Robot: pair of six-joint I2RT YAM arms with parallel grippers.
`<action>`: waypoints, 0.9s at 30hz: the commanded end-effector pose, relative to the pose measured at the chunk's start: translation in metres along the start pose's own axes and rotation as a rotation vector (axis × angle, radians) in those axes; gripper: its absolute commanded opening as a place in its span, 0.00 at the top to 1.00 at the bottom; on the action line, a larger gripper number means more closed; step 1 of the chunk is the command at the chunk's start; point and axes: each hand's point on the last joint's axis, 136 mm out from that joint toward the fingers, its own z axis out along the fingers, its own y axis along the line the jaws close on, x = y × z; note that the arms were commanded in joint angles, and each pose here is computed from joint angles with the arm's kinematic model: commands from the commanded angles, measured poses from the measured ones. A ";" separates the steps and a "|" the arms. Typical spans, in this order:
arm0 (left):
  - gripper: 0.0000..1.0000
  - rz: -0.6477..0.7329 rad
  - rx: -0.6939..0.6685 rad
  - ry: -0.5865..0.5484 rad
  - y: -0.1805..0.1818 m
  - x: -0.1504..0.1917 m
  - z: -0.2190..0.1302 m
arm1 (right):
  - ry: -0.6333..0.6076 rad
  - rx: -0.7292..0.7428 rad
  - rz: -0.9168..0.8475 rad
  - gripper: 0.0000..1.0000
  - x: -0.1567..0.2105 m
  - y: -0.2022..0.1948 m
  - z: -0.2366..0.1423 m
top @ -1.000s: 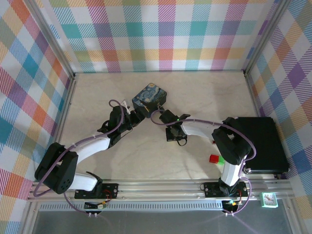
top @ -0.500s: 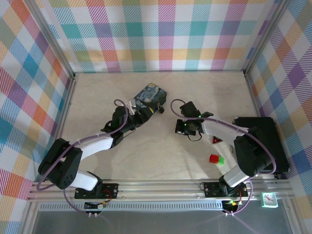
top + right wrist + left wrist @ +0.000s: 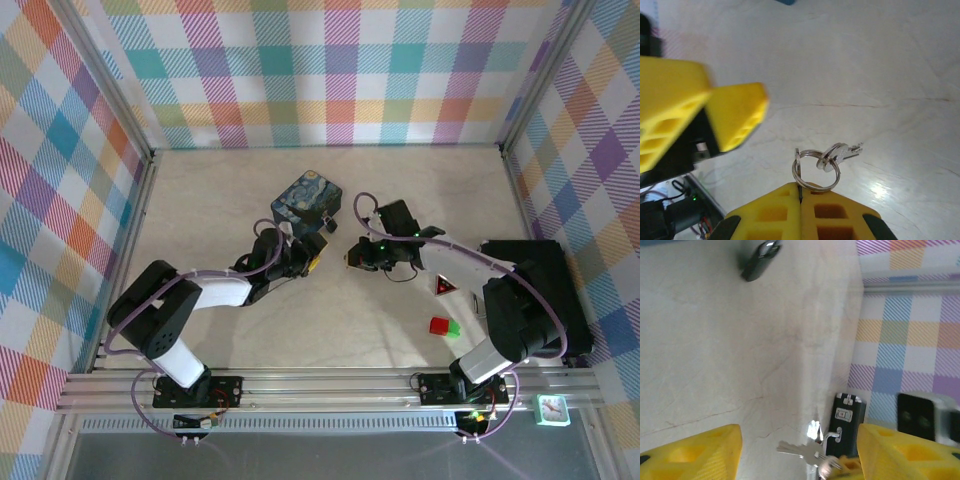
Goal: Unlock the padlock with the key
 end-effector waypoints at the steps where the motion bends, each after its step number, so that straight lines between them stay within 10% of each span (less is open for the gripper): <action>1: 0.36 -0.180 0.053 -0.015 -0.014 0.000 0.006 | -0.018 -0.124 -0.099 1.00 -0.009 0.033 -0.012; 27: 0.37 -0.334 0.121 0.118 -0.048 0.029 0.032 | -0.085 -0.199 -0.245 1.00 -0.021 0.058 -0.026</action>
